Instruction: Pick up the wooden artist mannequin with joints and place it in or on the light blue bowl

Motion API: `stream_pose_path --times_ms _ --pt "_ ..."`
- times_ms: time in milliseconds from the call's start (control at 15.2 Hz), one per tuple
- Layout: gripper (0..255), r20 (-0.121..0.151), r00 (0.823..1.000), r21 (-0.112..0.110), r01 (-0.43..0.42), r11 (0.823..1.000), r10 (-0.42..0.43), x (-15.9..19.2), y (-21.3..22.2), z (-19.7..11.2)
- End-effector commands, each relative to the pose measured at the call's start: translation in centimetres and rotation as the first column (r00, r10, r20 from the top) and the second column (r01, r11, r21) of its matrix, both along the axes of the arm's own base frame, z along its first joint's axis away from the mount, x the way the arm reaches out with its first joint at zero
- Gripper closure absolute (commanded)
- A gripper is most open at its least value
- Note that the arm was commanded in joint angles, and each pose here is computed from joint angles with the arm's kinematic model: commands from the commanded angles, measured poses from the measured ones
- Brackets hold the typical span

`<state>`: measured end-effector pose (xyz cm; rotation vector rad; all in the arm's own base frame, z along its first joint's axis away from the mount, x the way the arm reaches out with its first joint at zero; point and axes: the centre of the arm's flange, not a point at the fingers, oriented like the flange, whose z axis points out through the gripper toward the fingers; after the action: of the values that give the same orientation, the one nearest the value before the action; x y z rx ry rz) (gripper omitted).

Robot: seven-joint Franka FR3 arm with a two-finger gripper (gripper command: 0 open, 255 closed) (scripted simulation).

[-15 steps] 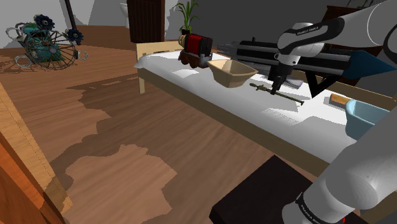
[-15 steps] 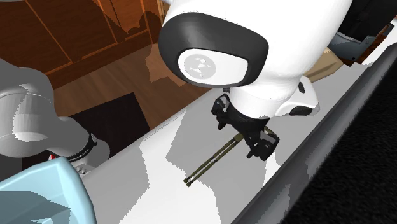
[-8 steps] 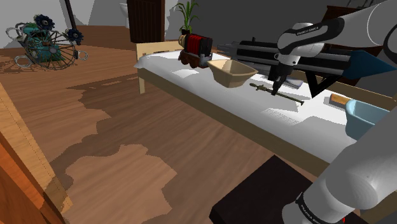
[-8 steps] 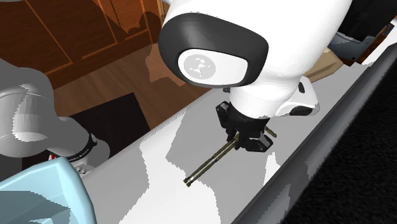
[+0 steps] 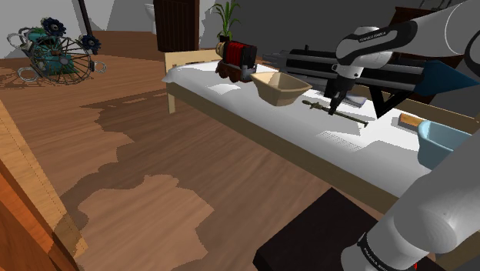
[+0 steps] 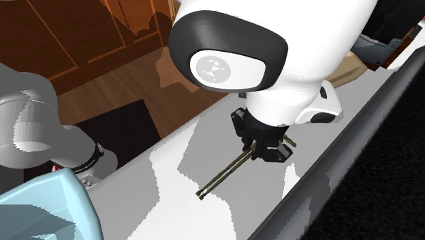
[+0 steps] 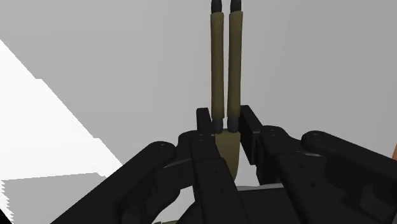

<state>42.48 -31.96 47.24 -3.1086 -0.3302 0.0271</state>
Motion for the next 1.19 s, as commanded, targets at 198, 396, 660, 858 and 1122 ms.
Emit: stream_pose_path --times_ms 198,396,660,858,1122 --pt "255 0.0 1.0 0.0 0.0 1.0 0.0 0.1 0.0 2.4" --pt "255 0.0 1.0 0.0 0.0 1.0 0.0 0.1 0.0 3.9" --pt "255 0.0 1.0 0.0 0.0 1.0 0.0 0.1 0.0 6.1" --pt "255 0.0 1.0 0.0 0.0 1.0 0.0 0.1 0.0 7.6" --pt "255 0.0 1.0 0.0 0.0 1.0 0.0 0.1 0.0 9.8"
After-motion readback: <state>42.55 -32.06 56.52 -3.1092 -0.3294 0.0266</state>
